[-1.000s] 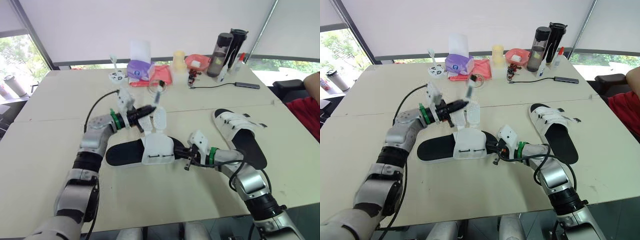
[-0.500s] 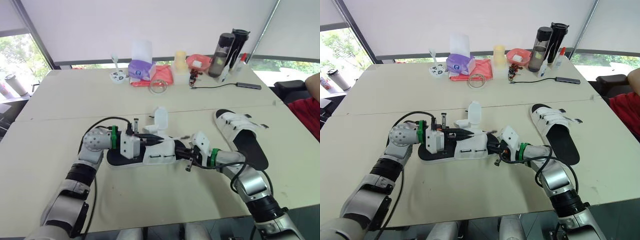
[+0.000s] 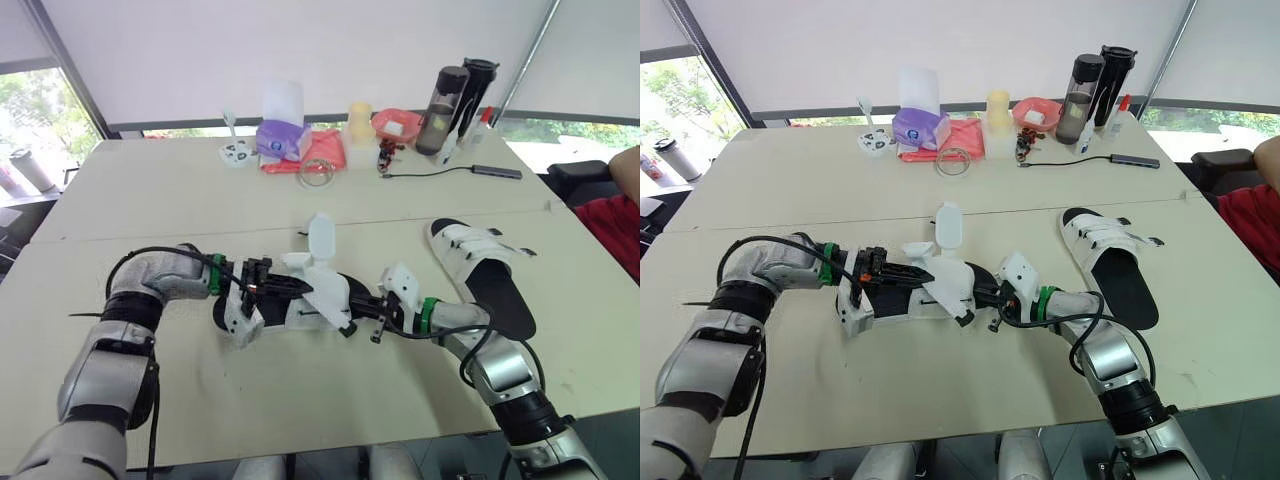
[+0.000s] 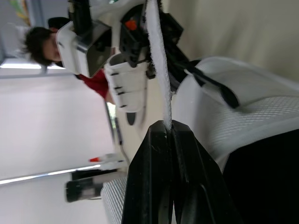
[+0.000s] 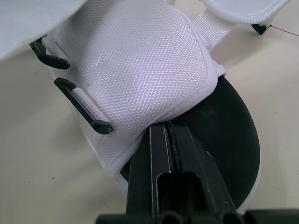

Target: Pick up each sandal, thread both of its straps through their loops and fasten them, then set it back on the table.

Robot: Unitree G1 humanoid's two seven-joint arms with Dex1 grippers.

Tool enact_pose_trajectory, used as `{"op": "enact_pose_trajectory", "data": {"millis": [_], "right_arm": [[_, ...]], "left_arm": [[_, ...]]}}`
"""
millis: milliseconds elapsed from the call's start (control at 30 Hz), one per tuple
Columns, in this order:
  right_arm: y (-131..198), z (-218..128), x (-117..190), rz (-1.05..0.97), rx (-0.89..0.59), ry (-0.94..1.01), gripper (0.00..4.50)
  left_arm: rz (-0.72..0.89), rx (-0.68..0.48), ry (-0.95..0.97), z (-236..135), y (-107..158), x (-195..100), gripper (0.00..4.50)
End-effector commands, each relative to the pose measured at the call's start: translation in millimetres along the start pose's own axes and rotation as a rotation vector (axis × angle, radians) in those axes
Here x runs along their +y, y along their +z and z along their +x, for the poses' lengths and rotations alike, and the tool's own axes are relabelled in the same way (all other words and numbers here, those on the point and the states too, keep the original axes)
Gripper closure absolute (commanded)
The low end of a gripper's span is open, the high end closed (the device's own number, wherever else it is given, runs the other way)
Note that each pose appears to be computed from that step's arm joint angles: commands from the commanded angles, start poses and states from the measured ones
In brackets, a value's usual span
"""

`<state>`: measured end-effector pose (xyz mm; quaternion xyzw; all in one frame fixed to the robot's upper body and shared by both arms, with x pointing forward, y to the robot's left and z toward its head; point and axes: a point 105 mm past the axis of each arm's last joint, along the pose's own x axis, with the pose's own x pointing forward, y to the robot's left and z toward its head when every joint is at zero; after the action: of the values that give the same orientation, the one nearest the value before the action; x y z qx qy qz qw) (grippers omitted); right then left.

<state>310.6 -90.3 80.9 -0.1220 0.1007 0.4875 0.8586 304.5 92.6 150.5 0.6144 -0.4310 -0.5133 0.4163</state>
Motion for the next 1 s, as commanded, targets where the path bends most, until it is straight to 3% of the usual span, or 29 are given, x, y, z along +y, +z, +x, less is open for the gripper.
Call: {"op": "enact_pose_trajectory", "data": {"millis": [33, 233, 333, 467, 767, 933, 1000], "right_arm": [[-30, 2, 4, 0.058, 0.103, 0.001, 4.50], [-31, 2, 2, 0.058, 0.106, -0.001, 4.50], [-31, 3, 2, 0.057, 0.106, -0.001, 4.50], [-31, 4, 2, 0.057, 0.106, -0.001, 4.50], [-34, 4, 1, 0.060, 0.105, -0.007, 4.50], [-35, 5, 2, 0.059, 0.107, -0.002, 4.50], [-36, 4, 1, 0.060, 0.109, -0.002, 4.50]], "left_arm": [[0.077, 0.029, 0.048, -10, -3, 4, 4.46], [0.305, 0.026, 0.071, -16, -16, -16, 4.46], [0.371, -0.034, 0.085, -20, -15, -22, 3.57], [0.352, -0.054, 0.110, -32, -14, -28, 1.69], [0.116, 0.109, 0.288, -61, -10, -7, 1.69], [-0.249, 0.195, 0.342, -63, -11, -17, 1.69], [-0.427, 0.299, 0.383, -54, -11, -9, 1.69]]}}
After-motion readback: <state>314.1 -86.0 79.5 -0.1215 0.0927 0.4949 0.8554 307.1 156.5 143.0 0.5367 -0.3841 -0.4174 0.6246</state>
